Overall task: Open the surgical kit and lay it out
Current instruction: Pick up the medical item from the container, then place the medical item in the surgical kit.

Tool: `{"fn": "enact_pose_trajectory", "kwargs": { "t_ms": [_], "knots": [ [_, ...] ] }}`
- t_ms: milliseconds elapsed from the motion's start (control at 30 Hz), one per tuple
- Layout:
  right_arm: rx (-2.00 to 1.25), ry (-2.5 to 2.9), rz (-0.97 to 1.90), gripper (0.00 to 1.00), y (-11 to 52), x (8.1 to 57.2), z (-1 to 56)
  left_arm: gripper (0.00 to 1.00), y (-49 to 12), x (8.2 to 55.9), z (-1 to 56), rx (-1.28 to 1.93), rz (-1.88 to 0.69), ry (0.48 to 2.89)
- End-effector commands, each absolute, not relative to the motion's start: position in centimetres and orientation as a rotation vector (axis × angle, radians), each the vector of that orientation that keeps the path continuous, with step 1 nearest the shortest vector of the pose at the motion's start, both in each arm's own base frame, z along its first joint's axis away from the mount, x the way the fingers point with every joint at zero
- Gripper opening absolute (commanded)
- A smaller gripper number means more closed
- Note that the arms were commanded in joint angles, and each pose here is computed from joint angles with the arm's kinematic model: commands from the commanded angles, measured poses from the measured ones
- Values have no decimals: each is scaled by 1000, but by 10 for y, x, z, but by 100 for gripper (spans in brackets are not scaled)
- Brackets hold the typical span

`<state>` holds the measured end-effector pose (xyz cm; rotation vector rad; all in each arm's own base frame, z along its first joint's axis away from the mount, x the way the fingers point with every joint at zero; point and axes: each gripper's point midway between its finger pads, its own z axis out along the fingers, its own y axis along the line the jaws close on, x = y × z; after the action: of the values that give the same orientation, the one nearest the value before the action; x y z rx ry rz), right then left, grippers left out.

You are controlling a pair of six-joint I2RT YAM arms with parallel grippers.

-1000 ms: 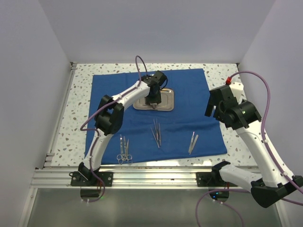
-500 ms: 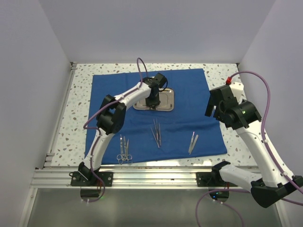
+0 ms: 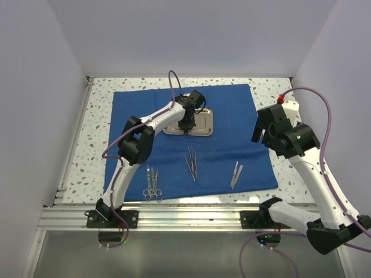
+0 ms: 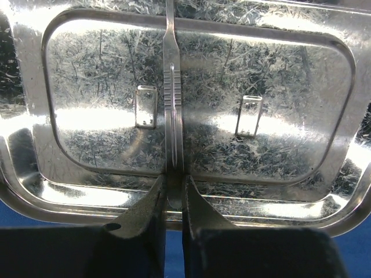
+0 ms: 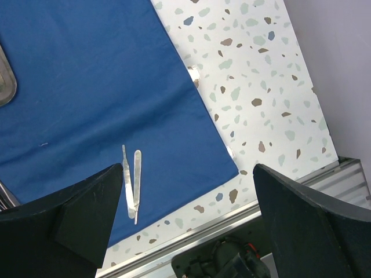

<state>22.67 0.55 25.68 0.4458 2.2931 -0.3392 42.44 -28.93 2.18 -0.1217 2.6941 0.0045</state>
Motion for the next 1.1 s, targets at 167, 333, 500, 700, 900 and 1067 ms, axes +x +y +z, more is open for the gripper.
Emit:
{"fn": "enact_pose_trajectory", "kwargs": {
  "t_ms": [167,333,500,700,900,1067],
  "knots": [
    [456,2237,-342,98,2,234,269,0,-296,431,48,-71,-28,2686],
    [447,2216,-340,98,3,242,281,0,-309,441,94,-98,-142,2619],
    [433,2186,-342,98,3,248,294,0,-313,434,119,-123,-215,2603],
    [448,2103,-403,98,-11,254,325,0,-340,392,127,-123,-362,2631],
    [458,2059,-394,98,-10,266,345,0,-397,323,125,-35,-488,2689],
    [488,2072,-314,98,1,272,342,0,-447,270,115,20,-595,2729]
  ]
}}
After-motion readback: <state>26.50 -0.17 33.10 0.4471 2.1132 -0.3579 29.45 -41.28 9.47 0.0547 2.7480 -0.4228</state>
